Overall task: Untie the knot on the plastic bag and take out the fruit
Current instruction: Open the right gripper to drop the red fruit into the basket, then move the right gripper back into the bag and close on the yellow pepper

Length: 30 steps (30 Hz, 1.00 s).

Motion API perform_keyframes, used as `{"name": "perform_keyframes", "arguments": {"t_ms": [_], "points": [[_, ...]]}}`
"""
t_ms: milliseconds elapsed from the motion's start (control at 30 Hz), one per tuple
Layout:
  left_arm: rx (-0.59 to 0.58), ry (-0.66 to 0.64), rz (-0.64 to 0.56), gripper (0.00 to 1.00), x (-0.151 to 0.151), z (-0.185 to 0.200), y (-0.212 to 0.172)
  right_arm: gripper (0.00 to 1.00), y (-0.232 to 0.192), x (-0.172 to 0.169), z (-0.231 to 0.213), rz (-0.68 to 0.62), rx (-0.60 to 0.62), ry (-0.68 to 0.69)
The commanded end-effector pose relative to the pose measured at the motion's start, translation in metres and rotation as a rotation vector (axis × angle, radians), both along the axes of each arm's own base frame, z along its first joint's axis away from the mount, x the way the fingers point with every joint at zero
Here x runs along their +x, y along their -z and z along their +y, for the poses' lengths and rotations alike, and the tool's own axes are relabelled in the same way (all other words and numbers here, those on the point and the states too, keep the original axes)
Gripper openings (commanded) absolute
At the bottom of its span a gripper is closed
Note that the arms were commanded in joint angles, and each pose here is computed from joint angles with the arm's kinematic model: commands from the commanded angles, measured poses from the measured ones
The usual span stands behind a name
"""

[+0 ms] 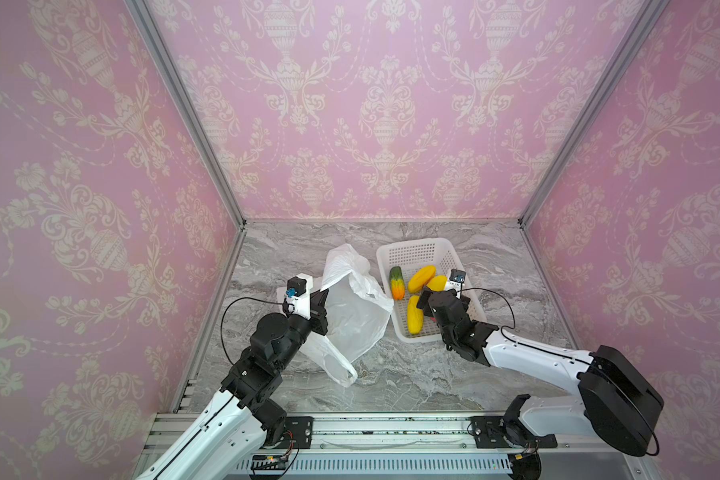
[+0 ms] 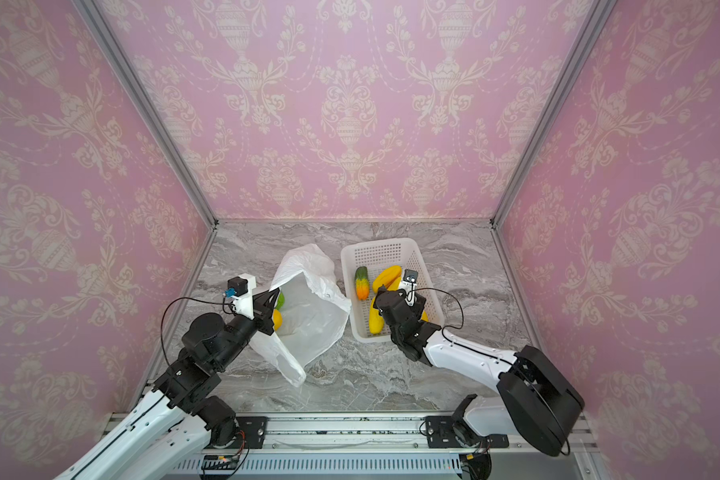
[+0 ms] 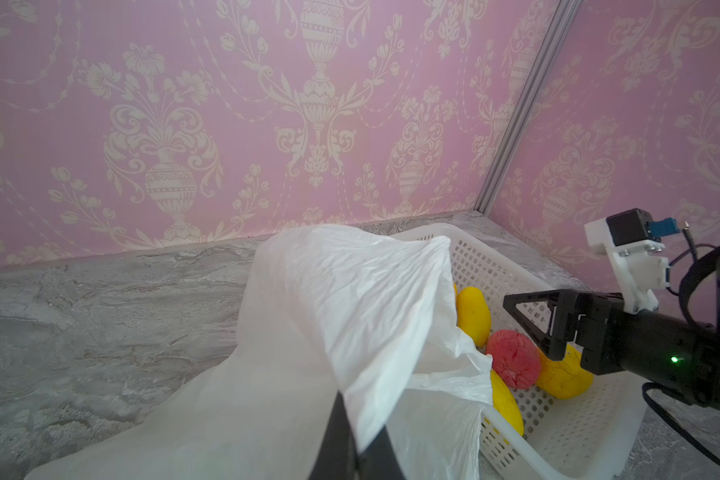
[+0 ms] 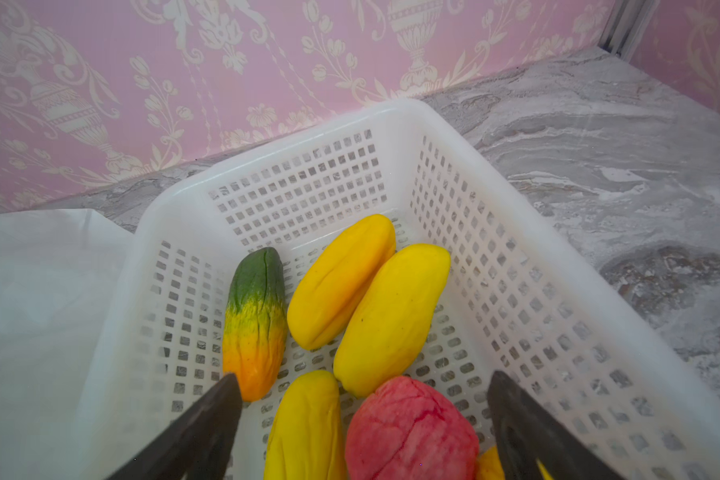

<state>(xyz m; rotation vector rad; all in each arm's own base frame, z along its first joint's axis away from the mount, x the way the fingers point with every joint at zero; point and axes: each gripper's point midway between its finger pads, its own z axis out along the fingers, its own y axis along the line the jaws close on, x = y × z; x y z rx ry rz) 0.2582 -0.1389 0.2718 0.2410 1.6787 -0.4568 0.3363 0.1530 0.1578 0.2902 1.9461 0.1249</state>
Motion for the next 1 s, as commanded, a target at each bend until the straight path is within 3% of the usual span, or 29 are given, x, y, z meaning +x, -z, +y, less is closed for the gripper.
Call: {"name": "perform_keyframes", "arguments": {"t_ms": [0, 233, 400, 500, 633, 800, 967], "points": [[0.000, 0.018, -0.033, 0.00, -0.001, -0.002, -0.015, 0.85, -0.024, -0.012, 0.009, -0.072, -0.061, -0.070], [0.006, -0.024, -0.012, 0.00, 0.004, 0.003, -0.013, 0.66, -0.083, -0.049, 0.095, -0.229, -0.114, -0.490], [0.015, -0.090, -0.007, 0.00, 0.006, 0.015, -0.013, 0.54, -0.088, -0.086, 0.167, -0.284, -0.071, -0.800], [0.014, -0.117, 0.001, 0.00, 0.006, 0.020, -0.014, 0.47, -0.074, -0.108, 0.207, -0.301, -0.053, -0.948], [-0.003, -0.106, 0.016, 0.00, 0.007, 0.017, -0.015, 0.37, -0.037, -0.118, 0.255, -0.255, -0.012, -1.047], [-0.012, -0.099, 0.024, 0.00, 0.009, 0.014, -0.016, 0.33, 0.022, -0.125, 0.318, -0.131, 0.091, -1.150], [-0.047, -0.215, -0.015, 0.00, 0.006, 0.038, -0.021, 0.33, 0.053, -0.131, 0.366, -0.034, 0.111, -1.222]]}}
